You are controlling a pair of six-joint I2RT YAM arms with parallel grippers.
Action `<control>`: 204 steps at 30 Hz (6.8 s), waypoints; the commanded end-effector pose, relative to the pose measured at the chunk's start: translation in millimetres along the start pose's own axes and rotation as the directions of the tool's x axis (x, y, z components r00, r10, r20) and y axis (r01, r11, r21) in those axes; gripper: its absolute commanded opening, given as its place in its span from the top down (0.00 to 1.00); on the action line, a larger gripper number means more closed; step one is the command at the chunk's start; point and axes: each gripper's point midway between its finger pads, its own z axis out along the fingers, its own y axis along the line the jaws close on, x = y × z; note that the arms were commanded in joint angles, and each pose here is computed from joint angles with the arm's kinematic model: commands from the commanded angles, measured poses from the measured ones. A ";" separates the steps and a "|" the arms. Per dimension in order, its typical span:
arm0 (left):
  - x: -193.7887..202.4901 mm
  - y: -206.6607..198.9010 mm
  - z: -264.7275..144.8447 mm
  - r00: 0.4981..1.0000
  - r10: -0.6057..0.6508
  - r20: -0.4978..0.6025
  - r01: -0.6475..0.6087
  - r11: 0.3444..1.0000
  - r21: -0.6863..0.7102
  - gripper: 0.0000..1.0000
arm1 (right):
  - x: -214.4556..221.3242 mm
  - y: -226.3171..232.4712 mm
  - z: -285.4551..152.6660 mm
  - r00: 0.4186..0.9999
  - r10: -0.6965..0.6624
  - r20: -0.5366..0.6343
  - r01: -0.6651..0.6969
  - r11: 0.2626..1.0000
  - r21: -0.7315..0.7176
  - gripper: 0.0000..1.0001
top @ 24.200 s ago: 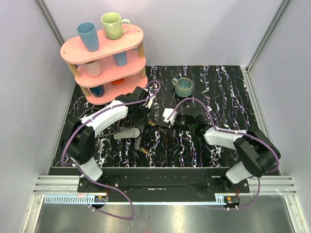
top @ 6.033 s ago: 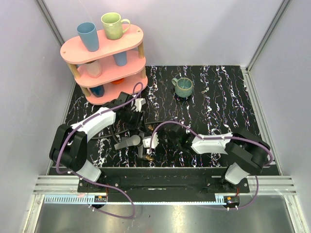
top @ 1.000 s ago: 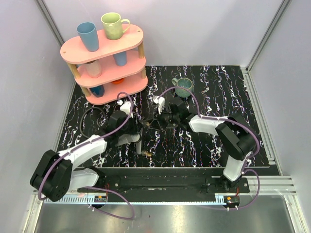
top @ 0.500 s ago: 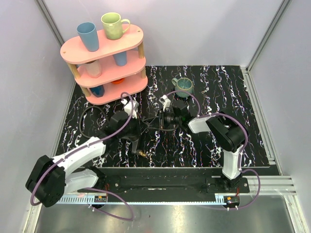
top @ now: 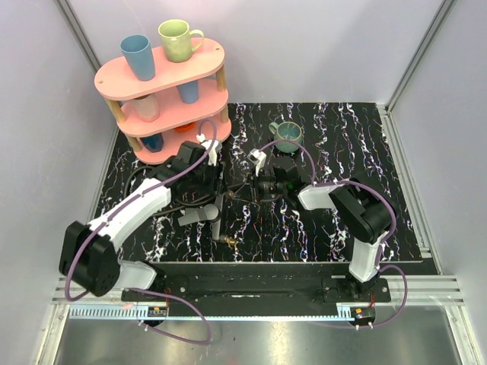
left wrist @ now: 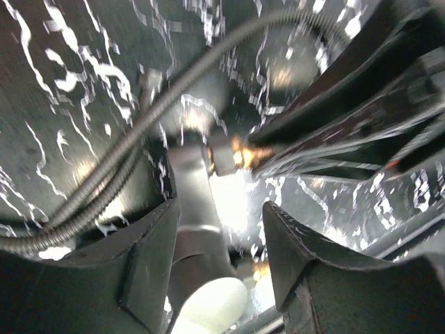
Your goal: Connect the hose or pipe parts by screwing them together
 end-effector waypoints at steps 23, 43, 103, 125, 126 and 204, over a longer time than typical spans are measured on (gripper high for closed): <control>45.4 13.3 64.6 0.980 -0.004 -0.199 0.007 1.000 0.014 0.46 | -51.5 30.6 -14.4 0.970 -0.157 0.187 0.170 0.984 -0.053 1.00; 49.9 33.3 65.3 0.991 -0.099 -0.088 0.089 0.990 -0.111 1.00 | -69.7 7.1 -8.8 0.905 0.354 0.237 -0.323 0.933 -0.158 1.00; 64.6 -11.7 45.2 0.933 -0.054 -0.356 0.123 0.977 0.173 1.00 | -10.9 -6.0 -0.3 0.067 -0.935 -0.348 0.995 0.034 0.099 1.00; 44.2 -9.1 42.4 0.988 -0.147 0.055 0.139 0.981 0.132 1.00 | -39.2 29.9 26.4 0.891 -0.446 0.087 0.448 0.894 0.005 1.00; 40.0 -8.1 40.1 0.987 -0.142 0.079 0.132 0.984 0.120 1.00 | -41.3 32.7 25.7 0.906 -0.411 0.095 0.415 0.910 -0.019 1.00; 23.0 -30.9 4.5 0.988 0.018 0.153 -0.048 0.981 0.189 1.00 | -2.0 61.5 42.5 0.839 -0.526 -0.140 0.517 0.851 -0.097 1.00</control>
